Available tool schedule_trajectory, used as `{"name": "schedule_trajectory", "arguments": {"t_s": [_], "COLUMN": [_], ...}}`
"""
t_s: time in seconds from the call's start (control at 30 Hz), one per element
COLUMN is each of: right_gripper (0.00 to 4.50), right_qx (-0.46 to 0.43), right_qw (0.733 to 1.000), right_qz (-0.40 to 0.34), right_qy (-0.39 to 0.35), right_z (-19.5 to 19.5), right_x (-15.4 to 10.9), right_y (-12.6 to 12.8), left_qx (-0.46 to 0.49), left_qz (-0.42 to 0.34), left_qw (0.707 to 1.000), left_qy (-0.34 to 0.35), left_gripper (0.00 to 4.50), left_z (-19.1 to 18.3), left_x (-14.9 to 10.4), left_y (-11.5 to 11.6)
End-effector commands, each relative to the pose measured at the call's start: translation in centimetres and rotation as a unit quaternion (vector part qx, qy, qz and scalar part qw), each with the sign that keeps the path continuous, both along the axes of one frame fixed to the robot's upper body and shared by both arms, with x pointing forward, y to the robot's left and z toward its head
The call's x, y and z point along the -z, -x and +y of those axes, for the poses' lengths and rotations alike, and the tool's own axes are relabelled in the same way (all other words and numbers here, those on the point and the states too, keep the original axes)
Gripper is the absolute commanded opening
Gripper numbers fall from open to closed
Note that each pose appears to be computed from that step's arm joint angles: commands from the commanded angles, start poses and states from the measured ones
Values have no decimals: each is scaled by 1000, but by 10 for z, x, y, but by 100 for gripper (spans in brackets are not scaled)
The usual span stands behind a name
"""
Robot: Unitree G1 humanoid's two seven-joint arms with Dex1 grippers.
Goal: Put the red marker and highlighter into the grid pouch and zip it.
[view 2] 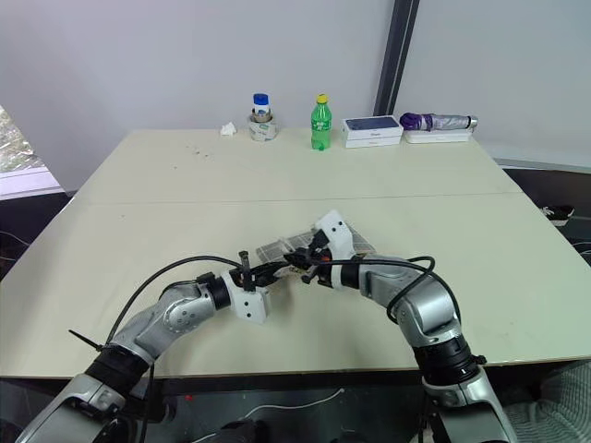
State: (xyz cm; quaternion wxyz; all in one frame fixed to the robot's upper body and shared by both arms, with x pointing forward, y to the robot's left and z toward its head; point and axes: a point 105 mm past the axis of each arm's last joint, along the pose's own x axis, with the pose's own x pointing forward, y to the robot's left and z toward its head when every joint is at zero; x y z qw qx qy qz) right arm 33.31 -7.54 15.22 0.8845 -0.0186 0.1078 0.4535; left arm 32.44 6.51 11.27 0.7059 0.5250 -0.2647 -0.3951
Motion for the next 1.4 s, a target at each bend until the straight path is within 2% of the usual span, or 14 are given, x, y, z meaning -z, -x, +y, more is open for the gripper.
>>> {"name": "schedule_trajectory", "arguments": {"t_s": [0.03,0.23,0.33,0.4,0.53,0.6,0.67,0.83,0.87,1.0,1.1,1.23,1.33,1.4], "right_gripper": [4,4,4,4,4,60,141,408,446,446,446,446,446,446], "right_qx": [113,193,221,228,199,175,171,176,163,109,74,86,86,105], "right_qw": [992,978,971,968,978,982,983,980,982,985,986,983,980,979], "right_qz": [-48,-56,-64,-72,-62,-69,-68,-78,-79,-126,-137,-144,-152,-147], "right_qy": [15,55,65,69,13,10,12,52,52,50,66,82,97,96], "right_z": [-68,-129,-147,-151,-136,-124,-124,-141,-141,-142,-147,-175,-186,-194], "right_x": [-20,-13,-11,-11,-14,-12,-9,-3,-3,-15,-9,2,7,9], "right_y": [-23,-37,-41,-43,-40,-36,-35,-33,-29,-11,8,23,31,30], "left_qx": [-33,-50,-66,-78,-97,-103,-104,-118,-124,-157,-175,-231,-275,-321], "left_qz": [14,31,44,57,115,135,138,172,168,181,219,290,292,264], "left_qw": [999,998,997,995,988,983,981,971,971,957,938,882,854,855], "left_qy": [10,9,3,1,42,74,86,116,112,163,205,291,330,310], "left_gripper": [0,0,0,0,0,73,155,420,427,427,427,427,427,427], "left_z": [32,67,86,95,107,110,113,127,131,156,168,197,217,245], "left_x": [-3,-7,-5,-3,-2,-3,-4,-3,-2,-10,-11,-2,-5,-7], "left_y": [-3,-1,-2,-3,-5,-4,-1,12,15,29,44,71,77,81]}}
